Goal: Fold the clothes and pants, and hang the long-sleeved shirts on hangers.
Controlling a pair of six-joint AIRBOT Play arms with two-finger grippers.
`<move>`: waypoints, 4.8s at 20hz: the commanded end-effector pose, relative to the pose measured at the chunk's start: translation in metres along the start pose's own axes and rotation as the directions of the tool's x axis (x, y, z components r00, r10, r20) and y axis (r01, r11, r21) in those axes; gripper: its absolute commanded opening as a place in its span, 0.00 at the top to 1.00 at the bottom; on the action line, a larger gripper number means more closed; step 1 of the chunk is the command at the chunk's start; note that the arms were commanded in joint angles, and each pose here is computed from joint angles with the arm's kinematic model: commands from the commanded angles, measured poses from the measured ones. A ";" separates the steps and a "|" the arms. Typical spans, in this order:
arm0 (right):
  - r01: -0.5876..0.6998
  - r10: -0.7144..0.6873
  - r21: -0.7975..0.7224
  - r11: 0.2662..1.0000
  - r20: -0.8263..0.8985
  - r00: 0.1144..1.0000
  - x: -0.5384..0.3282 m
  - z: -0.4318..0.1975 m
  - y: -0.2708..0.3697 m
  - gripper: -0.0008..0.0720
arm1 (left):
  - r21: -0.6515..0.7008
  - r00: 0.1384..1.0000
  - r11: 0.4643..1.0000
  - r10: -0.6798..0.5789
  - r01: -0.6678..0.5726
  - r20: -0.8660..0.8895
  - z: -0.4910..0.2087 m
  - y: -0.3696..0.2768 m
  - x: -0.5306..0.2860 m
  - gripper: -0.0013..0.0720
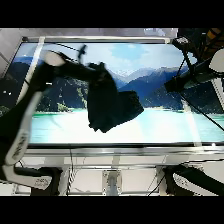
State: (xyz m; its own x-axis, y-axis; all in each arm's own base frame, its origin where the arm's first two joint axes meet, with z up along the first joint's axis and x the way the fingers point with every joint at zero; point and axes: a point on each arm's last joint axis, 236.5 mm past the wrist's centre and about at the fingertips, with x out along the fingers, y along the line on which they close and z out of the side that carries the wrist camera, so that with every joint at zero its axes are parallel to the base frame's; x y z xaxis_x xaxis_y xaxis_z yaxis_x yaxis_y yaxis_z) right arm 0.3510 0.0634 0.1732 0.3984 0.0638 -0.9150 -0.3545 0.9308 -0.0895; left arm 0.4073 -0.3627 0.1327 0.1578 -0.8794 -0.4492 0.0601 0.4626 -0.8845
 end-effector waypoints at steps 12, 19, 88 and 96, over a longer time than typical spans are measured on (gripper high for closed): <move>0.007 -0.007 -0.004 1.000 0.080 0.997 0.001 0.020 -0.002 0.95 | -0.111 0.879 0.872 -0.471 0.477 0.077 0.003 -0.027 0.121 0.12; -0.116 0.108 0.059 0.992 0.126 0.986 0.090 0.058 0.021 0.95 | 0.035 0.746 0.753 -0.656 0.657 0.117 0.044 -0.074 0.029 0.37; -0.263 0.299 0.219 0.940 -0.151 0.942 0.271 -0.018 0.028 0.95 | 0.665 0.624 0.538 0.770 -0.519 -0.136 -0.228 0.191 0.013 0.96; 0.155 0.040 0.371 0.915 -0.467 0.883 0.219 -0.138 -0.153 0.95 | 0.576 0.479 0.319 0.866 -0.753 0.146 -0.166 0.187 -0.061 0.96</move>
State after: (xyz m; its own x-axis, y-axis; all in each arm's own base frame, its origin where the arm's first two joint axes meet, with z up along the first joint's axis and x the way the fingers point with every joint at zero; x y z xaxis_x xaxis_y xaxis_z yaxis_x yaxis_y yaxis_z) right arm 0.4153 -0.0320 -0.0780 0.0603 0.0411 -0.9973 -0.0801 0.9961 0.0362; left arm 0.2279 -0.2764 -0.0353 0.1873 -0.1317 -0.9734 0.5338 0.8456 -0.0117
